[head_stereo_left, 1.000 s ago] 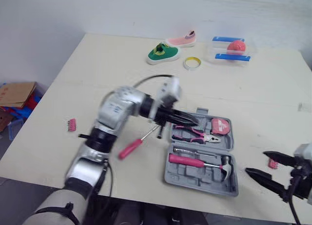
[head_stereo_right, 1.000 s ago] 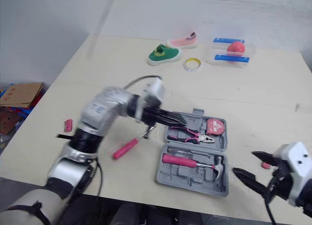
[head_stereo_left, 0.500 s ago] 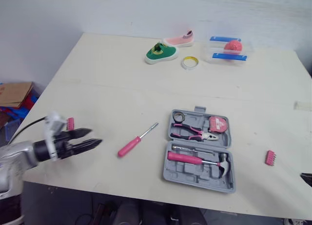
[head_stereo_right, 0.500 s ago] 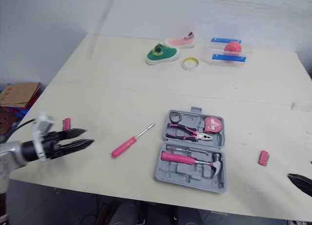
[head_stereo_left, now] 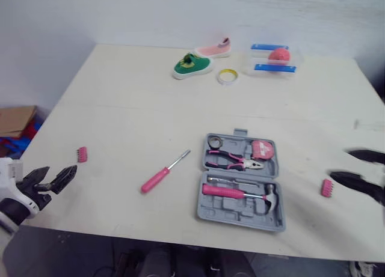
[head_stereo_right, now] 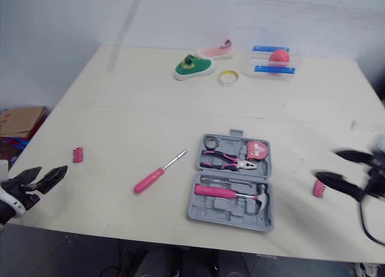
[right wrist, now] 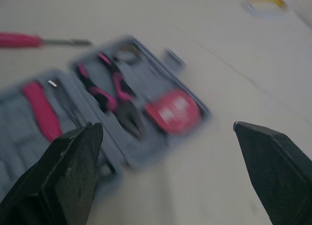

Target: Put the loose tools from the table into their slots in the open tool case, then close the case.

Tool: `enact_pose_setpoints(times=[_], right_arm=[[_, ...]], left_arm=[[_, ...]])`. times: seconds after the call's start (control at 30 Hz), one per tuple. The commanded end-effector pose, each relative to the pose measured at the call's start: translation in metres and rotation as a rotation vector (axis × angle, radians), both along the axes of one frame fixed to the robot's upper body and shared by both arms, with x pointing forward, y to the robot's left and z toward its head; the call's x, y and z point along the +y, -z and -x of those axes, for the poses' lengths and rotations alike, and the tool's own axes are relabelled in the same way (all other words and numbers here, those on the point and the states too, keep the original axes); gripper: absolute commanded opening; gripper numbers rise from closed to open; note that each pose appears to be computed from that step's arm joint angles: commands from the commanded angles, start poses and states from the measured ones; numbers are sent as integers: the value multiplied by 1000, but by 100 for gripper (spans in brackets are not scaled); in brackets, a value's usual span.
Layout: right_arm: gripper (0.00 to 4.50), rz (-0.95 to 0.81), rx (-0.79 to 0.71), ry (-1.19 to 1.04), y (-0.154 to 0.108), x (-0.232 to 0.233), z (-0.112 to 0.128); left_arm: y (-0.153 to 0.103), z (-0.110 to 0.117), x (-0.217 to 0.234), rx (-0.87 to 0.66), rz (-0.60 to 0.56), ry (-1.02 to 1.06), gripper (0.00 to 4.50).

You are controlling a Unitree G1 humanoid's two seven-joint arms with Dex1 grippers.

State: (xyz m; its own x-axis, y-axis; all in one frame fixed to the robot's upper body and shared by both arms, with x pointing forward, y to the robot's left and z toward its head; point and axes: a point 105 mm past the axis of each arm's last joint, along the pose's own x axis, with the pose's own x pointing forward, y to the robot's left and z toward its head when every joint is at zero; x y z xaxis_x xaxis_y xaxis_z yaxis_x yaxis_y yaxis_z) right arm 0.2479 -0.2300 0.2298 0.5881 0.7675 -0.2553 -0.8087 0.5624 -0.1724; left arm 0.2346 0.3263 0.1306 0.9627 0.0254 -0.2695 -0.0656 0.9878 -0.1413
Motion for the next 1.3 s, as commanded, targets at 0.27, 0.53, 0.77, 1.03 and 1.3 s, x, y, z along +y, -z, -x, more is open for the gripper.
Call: enact_pose_setpoints(times=[0.27,0.53,0.77,1.03,1.3], right_arm=[[450,-53,22,-560,-18,115,16],[450,-54,12,-615,-18,133,11],[450,-73,11,-594,-19,134,12],[450,-84,17,-565,-21,133,14],[450,-85,24,-547,-23,129,13]], left_arm=[[19,-41,-6,35,-11,-101,442],[33,-68,-6,35,-47,-97,442],[43,-78,-26,51,-31,-29,442],[50,-80,-30,88,-22,-32,273],[52,-82,-33,90,-24,-38,273]])
